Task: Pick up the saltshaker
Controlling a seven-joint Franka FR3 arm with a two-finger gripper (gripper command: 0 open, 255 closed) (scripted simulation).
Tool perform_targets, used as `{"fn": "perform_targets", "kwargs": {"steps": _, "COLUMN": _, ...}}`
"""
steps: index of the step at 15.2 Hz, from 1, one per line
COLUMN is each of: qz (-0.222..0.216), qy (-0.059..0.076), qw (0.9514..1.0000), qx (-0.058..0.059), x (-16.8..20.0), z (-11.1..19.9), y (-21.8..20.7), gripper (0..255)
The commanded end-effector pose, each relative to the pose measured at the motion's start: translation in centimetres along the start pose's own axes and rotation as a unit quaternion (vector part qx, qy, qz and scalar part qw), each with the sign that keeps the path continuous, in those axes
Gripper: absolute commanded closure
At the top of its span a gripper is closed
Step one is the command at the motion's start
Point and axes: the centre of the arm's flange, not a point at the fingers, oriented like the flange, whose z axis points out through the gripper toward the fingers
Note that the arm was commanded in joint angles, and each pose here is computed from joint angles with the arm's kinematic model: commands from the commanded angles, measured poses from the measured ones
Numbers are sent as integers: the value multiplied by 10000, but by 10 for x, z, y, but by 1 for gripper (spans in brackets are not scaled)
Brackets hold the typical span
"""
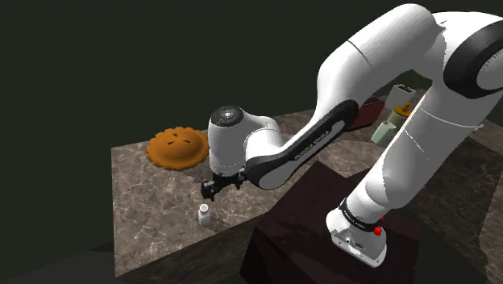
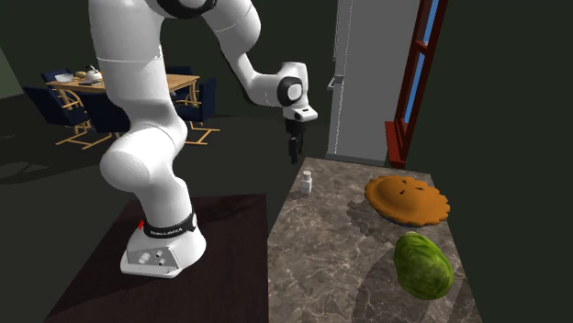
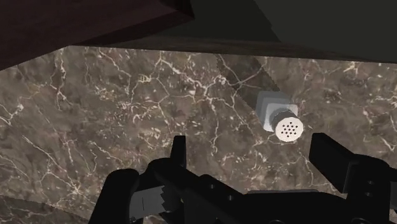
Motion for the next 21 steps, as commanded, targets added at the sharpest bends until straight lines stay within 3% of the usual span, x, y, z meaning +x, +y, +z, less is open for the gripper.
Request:
{"fn": "perform_targets", "kwargs": {"steps": 1, "qz": 91, "qy": 45, "qw": 9999, "qx": -50, "x": 3, "z": 20, "y": -17, "gripper": 0}}
{"fn": "perform_targets", "kwargs": {"steps": 8, "qz": 330, "qy": 96, "qw": 9992, "qx": -206, "x": 9, "z": 89, "y": -77, "gripper": 0}}
{"fn": "perform_targets", "kwargs": {"steps": 17, "qz": 330, "qy": 96, "qw": 9992, "qx": -207, "x": 6, "z": 128, "y": -80, "gripper": 0}}
{"fn": "perform_targets", "kwargs": {"steps": 18, "qz": 330, "qy": 96, "qw": 9992, "qx": -207, "x": 6, "z": 129, "y": -80, "gripper": 255}}
{"fn": "perform_targets", "kwargs": {"steps": 21, "qz": 330, "qy": 96, "qw": 9992, "qx": -207, "x": 6, "z": 129, "y": -80, "gripper": 255}}
